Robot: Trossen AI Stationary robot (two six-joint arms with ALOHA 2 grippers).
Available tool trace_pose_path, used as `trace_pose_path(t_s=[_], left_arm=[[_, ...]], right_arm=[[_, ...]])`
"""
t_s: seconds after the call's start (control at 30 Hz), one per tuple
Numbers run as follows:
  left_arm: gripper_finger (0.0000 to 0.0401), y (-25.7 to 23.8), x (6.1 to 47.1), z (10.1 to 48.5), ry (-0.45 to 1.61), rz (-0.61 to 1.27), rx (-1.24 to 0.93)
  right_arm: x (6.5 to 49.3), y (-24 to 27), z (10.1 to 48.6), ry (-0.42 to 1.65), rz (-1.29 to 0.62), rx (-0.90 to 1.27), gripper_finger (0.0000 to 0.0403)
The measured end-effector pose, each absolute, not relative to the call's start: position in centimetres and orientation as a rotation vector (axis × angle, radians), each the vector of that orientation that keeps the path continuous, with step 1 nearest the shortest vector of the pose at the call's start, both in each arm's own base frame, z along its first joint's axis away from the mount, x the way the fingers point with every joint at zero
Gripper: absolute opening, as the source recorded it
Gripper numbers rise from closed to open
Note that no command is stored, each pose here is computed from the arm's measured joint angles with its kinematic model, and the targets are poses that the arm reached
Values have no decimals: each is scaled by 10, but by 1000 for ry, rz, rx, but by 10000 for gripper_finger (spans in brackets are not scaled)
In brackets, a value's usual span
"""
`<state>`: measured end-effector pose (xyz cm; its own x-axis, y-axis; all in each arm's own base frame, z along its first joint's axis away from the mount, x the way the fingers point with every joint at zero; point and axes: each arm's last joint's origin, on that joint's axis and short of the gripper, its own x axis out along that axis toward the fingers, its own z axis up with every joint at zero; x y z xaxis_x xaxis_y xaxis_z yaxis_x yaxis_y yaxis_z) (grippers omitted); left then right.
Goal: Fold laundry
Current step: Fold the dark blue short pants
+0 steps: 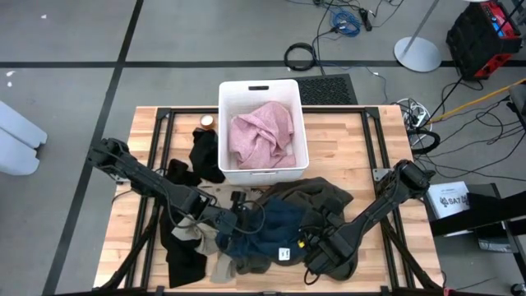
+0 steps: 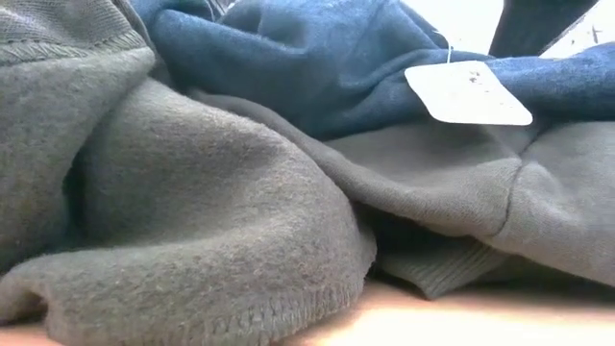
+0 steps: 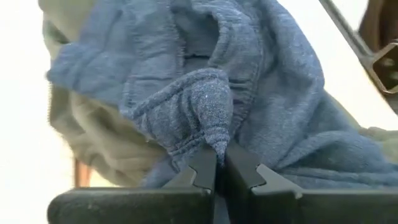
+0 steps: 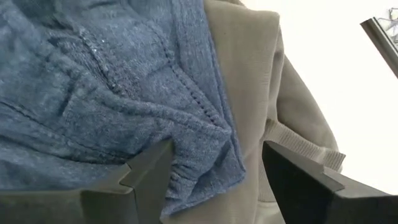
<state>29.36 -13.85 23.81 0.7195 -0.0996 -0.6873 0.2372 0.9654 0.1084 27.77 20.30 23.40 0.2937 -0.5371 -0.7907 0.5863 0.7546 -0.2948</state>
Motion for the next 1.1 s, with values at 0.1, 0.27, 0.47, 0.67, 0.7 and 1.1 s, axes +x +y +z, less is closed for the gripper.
trace_pose_path(t_s=[0.1, 0.27, 0.47, 0.67, 0.7, 1.1], left_arm=[[48, -140, 293, 238, 742, -167, 189], [108, -134, 287, 248, 710, -74, 222], [142, -115, 255, 285, 669, 76, 135], [140, -104, 220, 315, 545, 262, 14], [139, -105, 217, 317, 527, 271, 14], [139, -114, 214, 317, 507, 274, 64]], right_arm=[[275, 201, 228, 1048, -756, 39, 238], [271, 197, 217, 1098, -776, 36, 238], [271, 196, 214, 1098, -788, 44, 238], [273, 197, 214, 1091, -776, 63, 227], [273, 197, 214, 1089, -773, 66, 218], [282, 194, 218, 1184, -664, 151, 11]])
